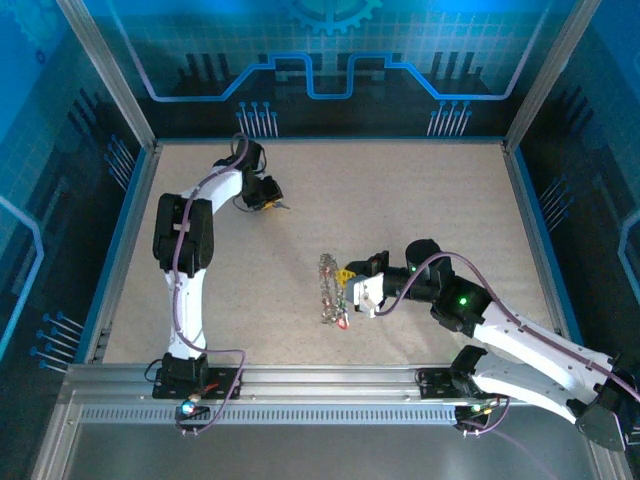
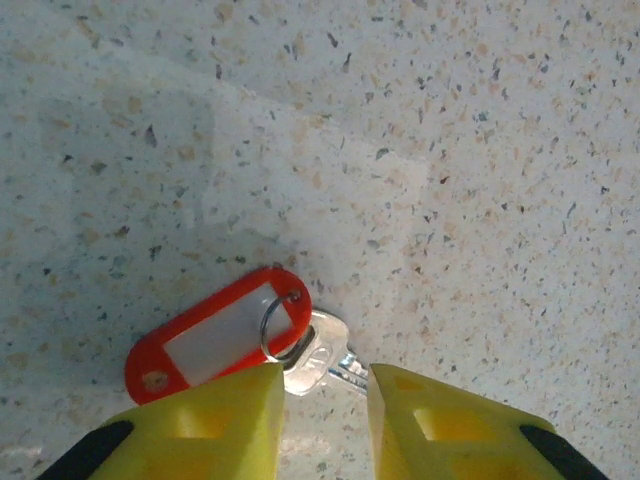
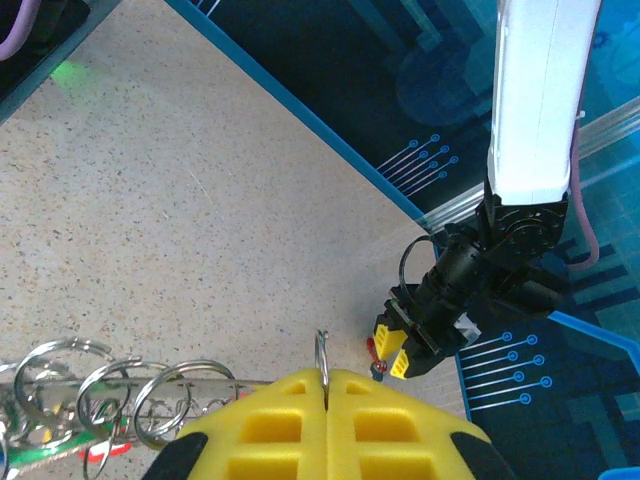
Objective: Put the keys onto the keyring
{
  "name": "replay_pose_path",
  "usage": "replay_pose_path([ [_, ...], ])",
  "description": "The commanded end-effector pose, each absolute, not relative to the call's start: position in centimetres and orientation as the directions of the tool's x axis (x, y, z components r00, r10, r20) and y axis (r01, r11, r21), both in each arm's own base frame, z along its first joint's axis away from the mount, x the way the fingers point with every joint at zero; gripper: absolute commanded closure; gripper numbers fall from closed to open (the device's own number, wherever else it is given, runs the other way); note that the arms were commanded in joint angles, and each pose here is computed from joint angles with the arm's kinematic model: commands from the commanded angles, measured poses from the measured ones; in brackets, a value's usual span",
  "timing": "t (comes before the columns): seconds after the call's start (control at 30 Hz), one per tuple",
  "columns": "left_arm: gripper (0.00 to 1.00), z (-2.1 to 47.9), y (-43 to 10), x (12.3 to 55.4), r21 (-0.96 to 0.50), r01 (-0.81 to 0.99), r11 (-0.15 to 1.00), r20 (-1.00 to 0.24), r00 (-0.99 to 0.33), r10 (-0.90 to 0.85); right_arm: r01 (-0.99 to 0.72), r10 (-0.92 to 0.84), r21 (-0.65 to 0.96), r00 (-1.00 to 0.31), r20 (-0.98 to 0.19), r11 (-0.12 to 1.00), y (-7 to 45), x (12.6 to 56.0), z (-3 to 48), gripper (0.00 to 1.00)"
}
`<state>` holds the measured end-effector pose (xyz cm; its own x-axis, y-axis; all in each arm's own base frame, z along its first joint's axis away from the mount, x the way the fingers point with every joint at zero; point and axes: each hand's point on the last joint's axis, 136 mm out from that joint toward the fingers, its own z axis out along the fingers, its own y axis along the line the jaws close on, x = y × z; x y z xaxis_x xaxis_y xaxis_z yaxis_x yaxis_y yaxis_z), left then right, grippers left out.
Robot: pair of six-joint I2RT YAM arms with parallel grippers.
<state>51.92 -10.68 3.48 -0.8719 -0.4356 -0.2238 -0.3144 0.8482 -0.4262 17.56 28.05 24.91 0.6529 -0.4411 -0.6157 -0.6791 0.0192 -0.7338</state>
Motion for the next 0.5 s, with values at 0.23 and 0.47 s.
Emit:
replay_pose_path([
  [0.23,0.69,1.6,-10.0,52.1,-0.389,-0.308,0.868,-0.211,-0.888,-0.410,-0.665,-0.395,-0.746,0.674,-0.624,0.043,28.4,17.1,27.0,1.00],
  [0.47,0.70,1.4,-9.5,52.6,-0.359,-0.303,0.882,-0.235,-0.886,-0.400,-0.666,-0.394,-0.745,0.674,-0.625,0.042,28.4,17.1,27.0,1.00],
])
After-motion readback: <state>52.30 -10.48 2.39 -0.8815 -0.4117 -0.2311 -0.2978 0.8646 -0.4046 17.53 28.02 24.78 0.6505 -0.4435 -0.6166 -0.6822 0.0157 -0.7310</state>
